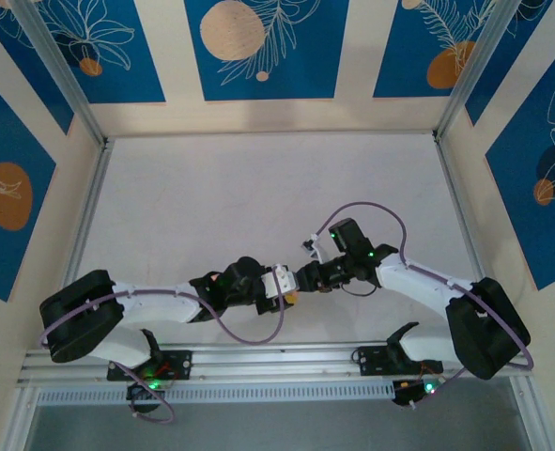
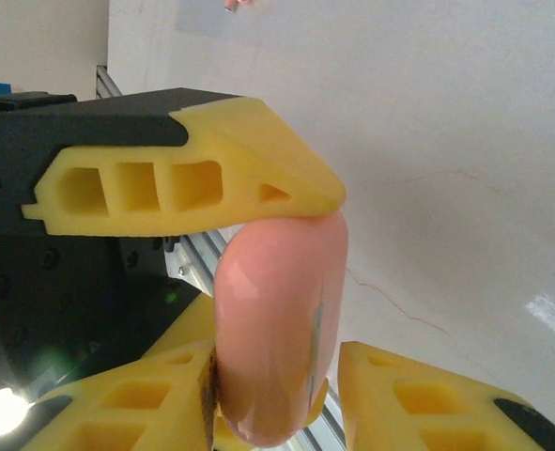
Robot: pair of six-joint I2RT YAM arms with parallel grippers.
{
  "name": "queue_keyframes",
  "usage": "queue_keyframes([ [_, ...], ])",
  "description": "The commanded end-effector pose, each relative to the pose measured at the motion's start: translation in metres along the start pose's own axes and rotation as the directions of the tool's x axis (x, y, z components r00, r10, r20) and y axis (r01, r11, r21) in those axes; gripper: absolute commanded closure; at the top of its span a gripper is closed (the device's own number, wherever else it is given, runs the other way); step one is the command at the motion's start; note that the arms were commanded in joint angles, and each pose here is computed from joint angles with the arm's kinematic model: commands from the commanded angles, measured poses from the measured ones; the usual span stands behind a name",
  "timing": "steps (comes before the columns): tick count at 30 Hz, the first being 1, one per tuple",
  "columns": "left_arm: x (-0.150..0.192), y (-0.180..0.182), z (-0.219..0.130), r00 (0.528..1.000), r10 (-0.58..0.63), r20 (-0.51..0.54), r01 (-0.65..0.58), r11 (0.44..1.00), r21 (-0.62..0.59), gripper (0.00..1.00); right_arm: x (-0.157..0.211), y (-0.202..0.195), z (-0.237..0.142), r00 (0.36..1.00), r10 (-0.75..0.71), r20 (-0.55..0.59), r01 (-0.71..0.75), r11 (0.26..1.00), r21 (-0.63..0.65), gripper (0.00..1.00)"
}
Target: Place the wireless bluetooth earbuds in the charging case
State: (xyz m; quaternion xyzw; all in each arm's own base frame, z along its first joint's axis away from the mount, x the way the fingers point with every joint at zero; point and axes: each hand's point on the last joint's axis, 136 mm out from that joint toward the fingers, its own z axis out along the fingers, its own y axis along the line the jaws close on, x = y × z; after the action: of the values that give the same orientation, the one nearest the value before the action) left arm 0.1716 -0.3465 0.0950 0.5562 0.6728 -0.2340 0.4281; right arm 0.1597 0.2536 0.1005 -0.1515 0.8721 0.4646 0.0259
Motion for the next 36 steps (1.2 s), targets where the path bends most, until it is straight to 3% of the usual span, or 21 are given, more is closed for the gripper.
queue_keyframes([
  [1,-0.025,0.007,-0.006,0.997,-0.012,0.077,0.014,1.0,-0.019,0.53,-0.004,0.01,0.002,1.0,-0.008,-0.009,0.008,1.0,-0.027,0.63],
  [9,-0.031,0.01,-0.01,0.996,-0.01,0.094,0.013,0.999,-0.032,0.5,-0.005,0.012,0.005,1.0,-0.021,-0.022,0.02,0.999,-0.028,0.79],
  [14,-0.024,0.012,-0.017,0.998,0.009,0.064,-0.006,0.999,-0.051,0.25,-0.007,0.012,0.001,0.998,-0.07,-0.004,0.07,0.998,0.002,0.83],
  [18,-0.018,0.013,-0.029,0.999,0.021,0.05,-0.018,0.999,-0.05,0.21,-0.012,0.012,-0.008,0.983,-0.184,0.021,0.183,0.982,0.057,0.83],
  [21,-0.015,0.019,-0.04,0.998,-0.037,0.043,0.038,0.999,-0.024,0.21,-0.018,0.017,-0.014,0.952,-0.303,0.038,0.3,0.951,0.07,0.84],
  [27,-0.021,0.035,-0.069,0.99,-0.12,0.074,0.118,0.993,0.031,0.23,-0.034,0.033,-0.02,0.855,-0.511,0.089,0.51,0.859,0.039,0.84],
  [33,-0.037,0.043,-0.084,0.983,-0.159,0.094,0.149,0.983,0.103,0.28,-0.035,0.037,-0.024,0.685,-0.729,0.014,0.726,0.683,0.077,0.84],
  [36,-0.035,0.04,-0.084,0.99,-0.134,0.046,0.126,0.98,0.152,0.31,-0.031,0.04,-0.026,0.582,-0.813,-0.029,0.813,0.58,0.055,0.84],
])
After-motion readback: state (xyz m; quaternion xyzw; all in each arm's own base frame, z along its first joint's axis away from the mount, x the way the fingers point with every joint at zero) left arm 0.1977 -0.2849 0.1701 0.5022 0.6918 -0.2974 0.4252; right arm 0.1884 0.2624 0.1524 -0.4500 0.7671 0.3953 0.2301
